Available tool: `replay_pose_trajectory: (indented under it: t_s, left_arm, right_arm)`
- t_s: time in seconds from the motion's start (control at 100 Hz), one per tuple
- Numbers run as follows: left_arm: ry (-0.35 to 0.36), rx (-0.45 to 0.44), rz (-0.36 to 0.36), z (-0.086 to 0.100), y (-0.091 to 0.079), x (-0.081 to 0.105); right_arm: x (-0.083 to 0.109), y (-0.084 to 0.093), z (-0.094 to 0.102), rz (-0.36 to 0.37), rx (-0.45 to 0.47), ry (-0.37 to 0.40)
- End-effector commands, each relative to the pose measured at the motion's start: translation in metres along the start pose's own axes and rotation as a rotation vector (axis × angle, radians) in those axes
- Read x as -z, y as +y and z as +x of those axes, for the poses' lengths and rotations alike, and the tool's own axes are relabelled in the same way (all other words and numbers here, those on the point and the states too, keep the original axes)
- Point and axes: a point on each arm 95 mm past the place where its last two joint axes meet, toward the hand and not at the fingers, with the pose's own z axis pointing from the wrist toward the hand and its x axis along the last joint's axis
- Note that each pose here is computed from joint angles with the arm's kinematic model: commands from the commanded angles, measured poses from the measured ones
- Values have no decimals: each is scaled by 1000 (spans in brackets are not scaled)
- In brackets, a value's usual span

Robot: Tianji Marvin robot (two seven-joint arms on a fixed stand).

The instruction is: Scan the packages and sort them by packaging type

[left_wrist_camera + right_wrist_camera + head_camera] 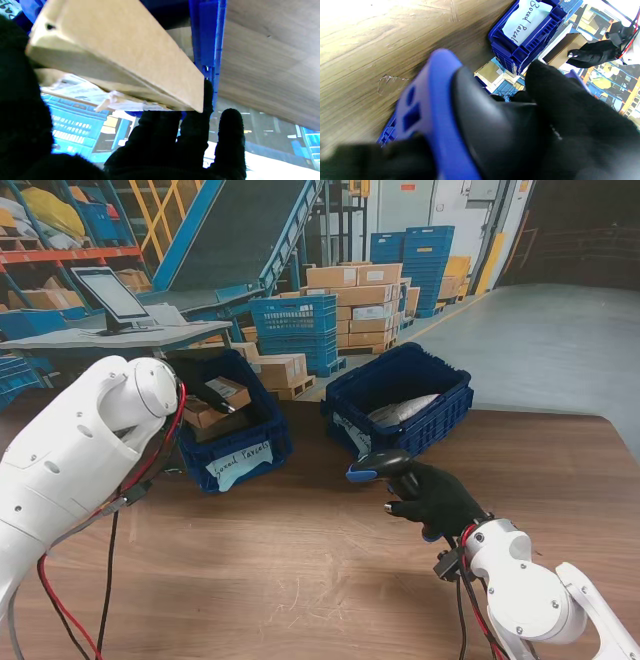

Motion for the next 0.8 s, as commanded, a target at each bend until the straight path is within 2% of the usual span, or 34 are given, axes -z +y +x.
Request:
replay_pose_trajectory:
  t_s: [0.0, 0.37, 0.79]
  left_arm:
    - [-3, 8, -6, -1, -5, 1]
    - [0, -32, -23, 2, -9, 2]
    - [-55, -74, -56, 15, -22, -4]
  right_arm:
    - [1, -2, 5, 8, -8, 7]
    - [3, -1, 6, 1, -5, 6]
    - [8, 0, 5, -2, -9, 1]
